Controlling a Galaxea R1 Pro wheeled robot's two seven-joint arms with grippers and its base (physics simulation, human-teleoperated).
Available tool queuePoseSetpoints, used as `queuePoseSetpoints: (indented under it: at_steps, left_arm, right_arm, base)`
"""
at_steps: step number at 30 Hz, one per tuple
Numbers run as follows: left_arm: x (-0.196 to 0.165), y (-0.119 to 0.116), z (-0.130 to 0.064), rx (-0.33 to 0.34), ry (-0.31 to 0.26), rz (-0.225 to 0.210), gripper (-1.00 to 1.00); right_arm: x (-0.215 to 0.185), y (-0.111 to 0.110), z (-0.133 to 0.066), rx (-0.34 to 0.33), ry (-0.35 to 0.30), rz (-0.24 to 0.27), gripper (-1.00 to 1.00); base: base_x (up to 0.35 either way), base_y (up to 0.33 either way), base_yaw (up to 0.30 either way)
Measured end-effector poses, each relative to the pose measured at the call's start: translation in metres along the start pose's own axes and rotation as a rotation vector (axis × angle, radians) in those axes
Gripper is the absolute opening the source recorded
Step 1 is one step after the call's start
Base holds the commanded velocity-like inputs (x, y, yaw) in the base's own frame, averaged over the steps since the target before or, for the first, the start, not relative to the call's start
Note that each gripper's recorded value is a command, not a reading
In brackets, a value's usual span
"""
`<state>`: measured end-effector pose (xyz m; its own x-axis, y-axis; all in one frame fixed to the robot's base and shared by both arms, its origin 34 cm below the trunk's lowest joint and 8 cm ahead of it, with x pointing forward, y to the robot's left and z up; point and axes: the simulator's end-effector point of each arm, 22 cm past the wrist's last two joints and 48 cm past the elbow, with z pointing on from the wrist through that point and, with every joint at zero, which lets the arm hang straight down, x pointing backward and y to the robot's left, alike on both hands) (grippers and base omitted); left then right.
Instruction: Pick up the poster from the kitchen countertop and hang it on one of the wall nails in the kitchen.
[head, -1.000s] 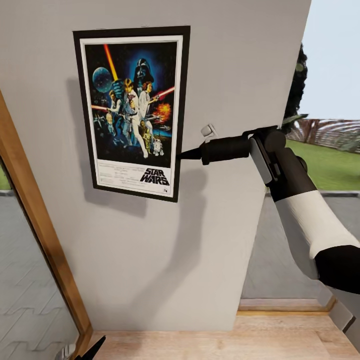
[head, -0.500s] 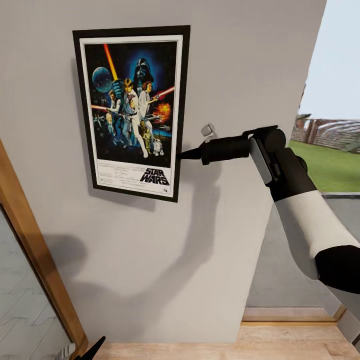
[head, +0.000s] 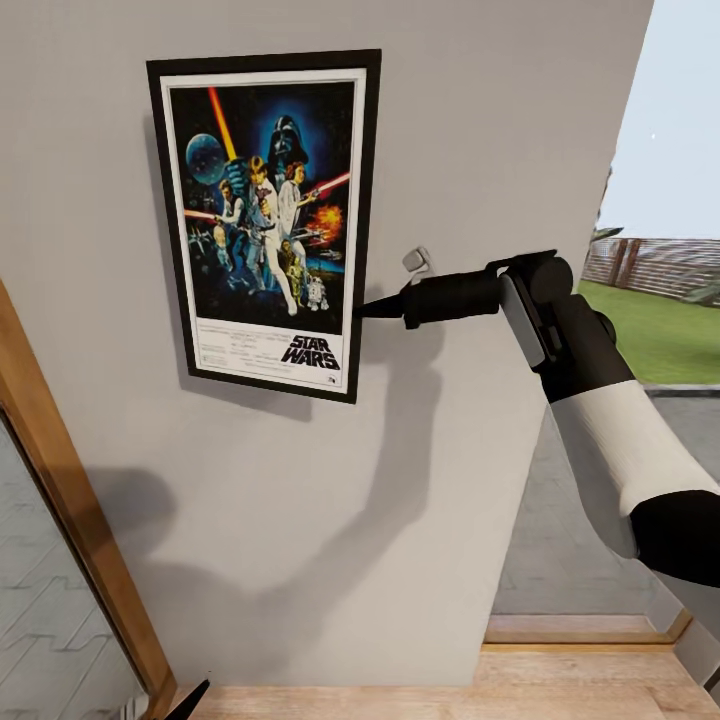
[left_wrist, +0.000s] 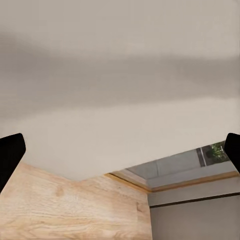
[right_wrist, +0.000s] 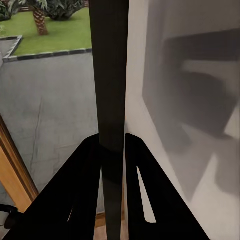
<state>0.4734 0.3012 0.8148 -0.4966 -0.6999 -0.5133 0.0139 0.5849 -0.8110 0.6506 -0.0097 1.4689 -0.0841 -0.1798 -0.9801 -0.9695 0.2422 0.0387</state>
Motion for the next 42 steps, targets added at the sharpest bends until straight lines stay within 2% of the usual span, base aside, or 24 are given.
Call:
queuePoseSetpoints:
  at_steps: [11,19,42]
  left_arm:
    - [0.0001,-0.0001,0.0,0.0,0.0,0.0,1.0]
    - [0.0012,0.0064,-0.0077,-0.014,0.006,0.003,1.0]
    - [0.0021,0.0059,-0.0074,-0.013,0.007,0.003,1.0]
  right_arm:
    - [0.0,0.0001,0.0,0.0,0.0,0.0,-1.0]
    - [-0.0019,0.0036,0.0006,-0.002,0.001,-0.015,-1.0]
    - [-0.0014,0.0027,0.0007,0.003,0.004,-0.016,-1.0]
  base:
    - [0.013,0.0,0.0]
    - [0.074,0.0,0.0]
    - [0.002,0.0,0.0]
